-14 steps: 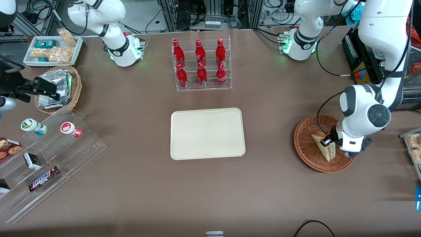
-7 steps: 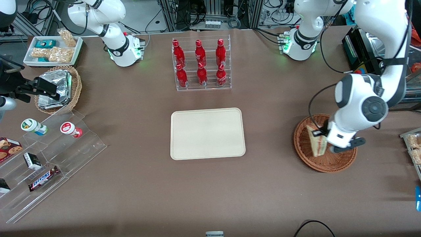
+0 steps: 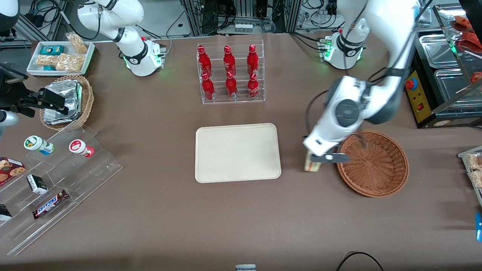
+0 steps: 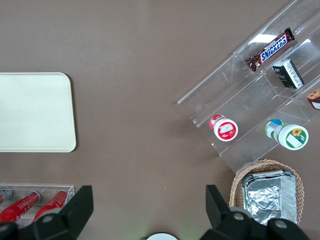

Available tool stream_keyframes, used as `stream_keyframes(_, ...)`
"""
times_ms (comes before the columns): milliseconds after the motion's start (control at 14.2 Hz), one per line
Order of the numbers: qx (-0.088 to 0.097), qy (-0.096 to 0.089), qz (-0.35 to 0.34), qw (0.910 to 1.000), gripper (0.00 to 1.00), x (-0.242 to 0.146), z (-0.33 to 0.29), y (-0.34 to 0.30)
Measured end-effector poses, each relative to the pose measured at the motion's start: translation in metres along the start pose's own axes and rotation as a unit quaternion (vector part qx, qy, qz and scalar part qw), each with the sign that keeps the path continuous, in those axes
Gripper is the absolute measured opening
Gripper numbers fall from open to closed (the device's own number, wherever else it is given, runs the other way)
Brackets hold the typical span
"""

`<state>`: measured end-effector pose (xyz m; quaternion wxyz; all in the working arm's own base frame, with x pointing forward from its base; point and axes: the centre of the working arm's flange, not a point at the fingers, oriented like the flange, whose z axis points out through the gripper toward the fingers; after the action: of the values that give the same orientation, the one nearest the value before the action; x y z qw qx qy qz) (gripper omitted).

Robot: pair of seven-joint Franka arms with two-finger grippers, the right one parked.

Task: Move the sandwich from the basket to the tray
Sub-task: 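Carry the sandwich with the left gripper over the white tray, then lower the sandwich onto the tray and open the left gripper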

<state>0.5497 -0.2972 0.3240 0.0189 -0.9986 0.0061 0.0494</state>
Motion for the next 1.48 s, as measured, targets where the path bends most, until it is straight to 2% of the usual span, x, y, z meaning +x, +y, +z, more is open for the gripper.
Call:
stream_keyframes(282, -0.015, 0.016, -0.053, 0.9983, 0.14, -0.011, 0.012, 0.119)
stream_keyframes(494, -0.026, 0.021, -0.08, 0.9962, 0.14, -0.023, 0.028, 0.183)
stream_keyframes(918, -0.056, 0.036, -0.103, 0.9924, 0.14, -0.044, 0.059, 0.253)
stream_keyframes(1129, -0.053, 0.031, -0.099, 0.9932, 0.14, -0.056, 0.083, 0.267)
stream_keyframes(1341, -0.057, 0.035, -0.099, 0.9929, 0.38, -0.056, 0.081, 0.271)
stream_keyframes(1482, -0.066, 0.045, -0.1, 0.9918, 0.6, -0.052, 0.066, 0.272)
